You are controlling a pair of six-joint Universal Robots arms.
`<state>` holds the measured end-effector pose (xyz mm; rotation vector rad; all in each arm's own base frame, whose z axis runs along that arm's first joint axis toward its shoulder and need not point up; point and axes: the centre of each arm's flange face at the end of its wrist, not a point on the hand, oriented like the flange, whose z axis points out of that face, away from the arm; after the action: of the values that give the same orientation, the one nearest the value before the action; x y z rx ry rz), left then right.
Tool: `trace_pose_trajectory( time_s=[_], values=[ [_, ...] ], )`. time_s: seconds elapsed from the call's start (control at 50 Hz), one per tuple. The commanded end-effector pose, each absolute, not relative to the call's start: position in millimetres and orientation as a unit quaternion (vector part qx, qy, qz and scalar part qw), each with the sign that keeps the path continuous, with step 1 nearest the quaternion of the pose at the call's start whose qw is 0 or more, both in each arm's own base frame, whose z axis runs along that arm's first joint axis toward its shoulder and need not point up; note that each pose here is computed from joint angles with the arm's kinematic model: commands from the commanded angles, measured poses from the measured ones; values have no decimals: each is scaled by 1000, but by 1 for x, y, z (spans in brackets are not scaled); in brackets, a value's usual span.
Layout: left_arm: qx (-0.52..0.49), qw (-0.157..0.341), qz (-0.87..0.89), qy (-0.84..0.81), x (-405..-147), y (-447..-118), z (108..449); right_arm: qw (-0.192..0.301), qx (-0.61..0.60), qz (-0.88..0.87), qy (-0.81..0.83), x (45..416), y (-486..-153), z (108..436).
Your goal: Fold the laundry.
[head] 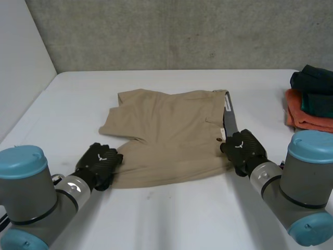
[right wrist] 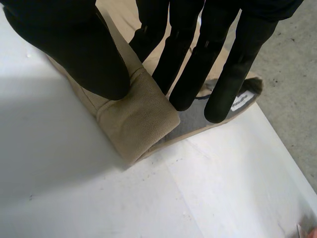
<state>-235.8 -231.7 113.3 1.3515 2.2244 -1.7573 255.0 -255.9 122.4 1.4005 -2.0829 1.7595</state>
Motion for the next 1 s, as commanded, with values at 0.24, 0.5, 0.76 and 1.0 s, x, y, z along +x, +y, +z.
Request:
trace_pose_trajectory(
  time_s=[0.24, 0.5, 0.76, 1.0],
  values=[
    [451, -32, -513, 729, -209, -121, 202, 72, 577, 434, -689, 213, -158, 214],
    [459, -39, -535, 708, -223, -145, 208, 52, 585, 419, -693, 223, -172, 207],
    [433, -17, -634, 641, -291, -281, 184, 77, 446, 562, -692, 268, -304, 190],
    [387, 28, -660, 643, -322, -364, 148, 157, 428, 631, -627, 298, -393, 145]
  ],
)
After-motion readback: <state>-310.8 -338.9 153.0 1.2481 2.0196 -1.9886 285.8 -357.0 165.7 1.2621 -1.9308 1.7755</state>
